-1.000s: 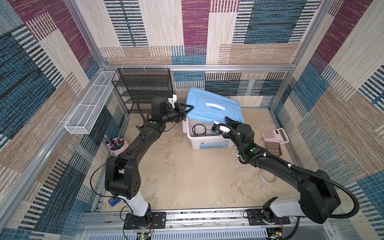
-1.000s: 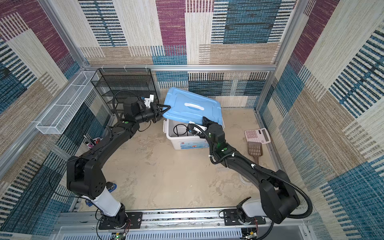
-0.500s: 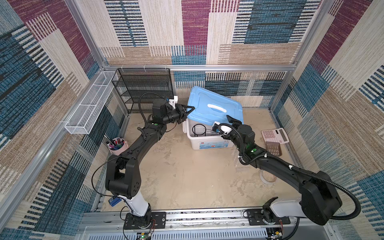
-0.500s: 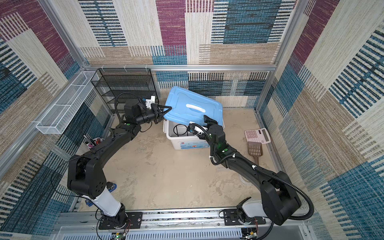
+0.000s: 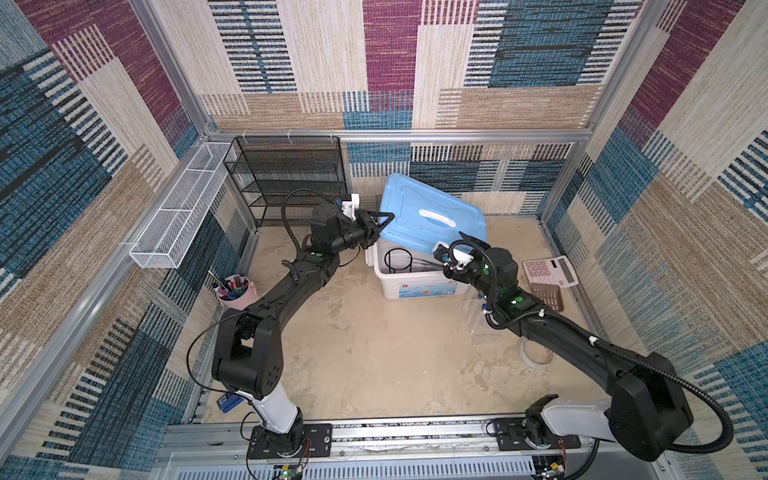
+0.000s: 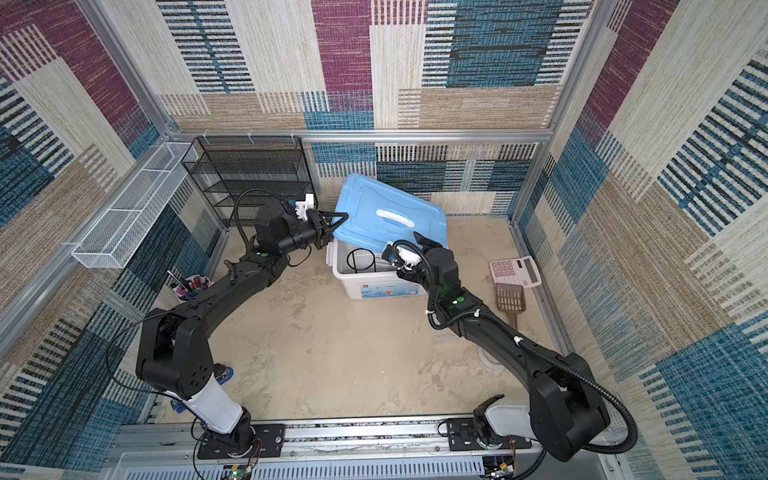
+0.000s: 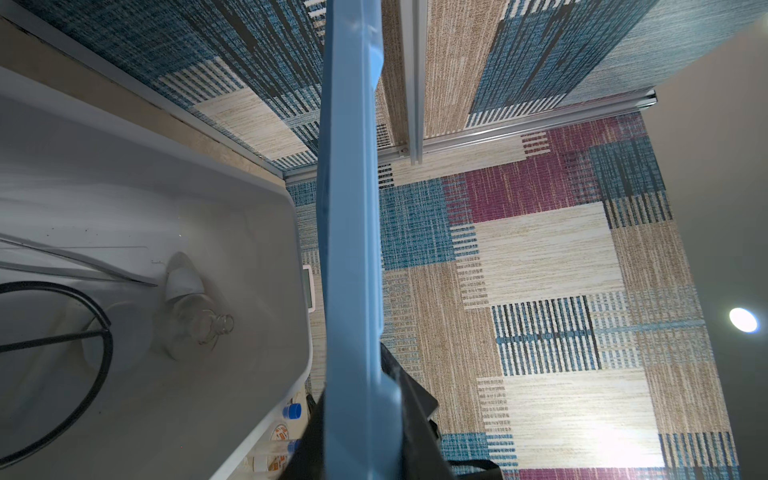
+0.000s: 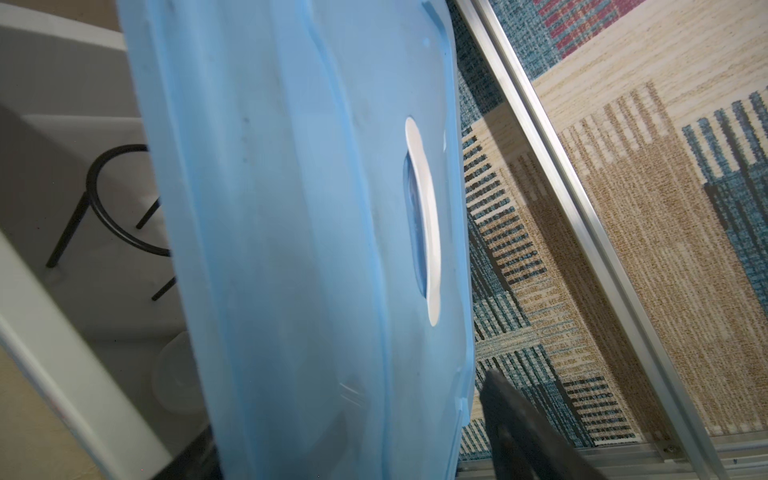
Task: Organize the chemistry lab equipment
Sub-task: 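Lower the lid onto the bin with both grippers holding opposite edges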
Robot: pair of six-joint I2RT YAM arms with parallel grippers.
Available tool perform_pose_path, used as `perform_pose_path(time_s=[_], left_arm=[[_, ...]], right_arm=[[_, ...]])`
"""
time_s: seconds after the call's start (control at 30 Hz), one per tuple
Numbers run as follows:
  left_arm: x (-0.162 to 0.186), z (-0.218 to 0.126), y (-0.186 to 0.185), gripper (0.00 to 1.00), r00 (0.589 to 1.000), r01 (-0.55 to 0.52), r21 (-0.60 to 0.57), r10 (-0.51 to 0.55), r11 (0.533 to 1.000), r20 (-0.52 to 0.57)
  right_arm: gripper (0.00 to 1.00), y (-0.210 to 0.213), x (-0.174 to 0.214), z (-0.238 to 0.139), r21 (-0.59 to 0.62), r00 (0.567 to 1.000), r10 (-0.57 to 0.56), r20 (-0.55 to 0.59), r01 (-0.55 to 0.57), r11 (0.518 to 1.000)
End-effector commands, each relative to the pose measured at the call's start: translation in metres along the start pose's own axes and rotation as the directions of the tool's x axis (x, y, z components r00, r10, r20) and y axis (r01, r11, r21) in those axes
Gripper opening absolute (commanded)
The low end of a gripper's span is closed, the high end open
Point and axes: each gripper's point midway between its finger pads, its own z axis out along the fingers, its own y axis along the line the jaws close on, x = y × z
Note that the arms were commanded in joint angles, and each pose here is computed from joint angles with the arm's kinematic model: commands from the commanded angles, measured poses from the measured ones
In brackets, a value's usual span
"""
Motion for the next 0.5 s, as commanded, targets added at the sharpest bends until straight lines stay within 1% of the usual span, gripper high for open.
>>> perform_pose_path(time_s=[0.0,0.1,0.3,0.47], left_arm=[[-0.008,0.001,-0.012,0.07,0.998,-0.035,0.059,0.032,0.998,0.049],[-0.007,0.002,-0.01,0.07,0.998,-0.033,0.056,0.029,0.998,0.057],[-0.005,0.002,-0.002,0.06,0.997,-0.022,0.046,0.019,0.999,0.069],[-0.004,0.001,0.003,0.06,0.997,-0.013,0.043,0.01,0.999,0.082]], right_arm=[[0.81,-0.013,-0.004,-0.003,0.015,0.998,0.048,0.029,-0.049,0.999],[0.81,-0.012,-0.001,-0.002,-0.016,0.997,0.076,0.028,-0.076,0.997],[0.82,0.006,0.002,0.004,-0.116,0.992,0.122,0.014,-0.12,0.986],[0.83,0.013,0.006,0.005,-0.155,0.989,0.15,-0.001,-0.148,0.977]])
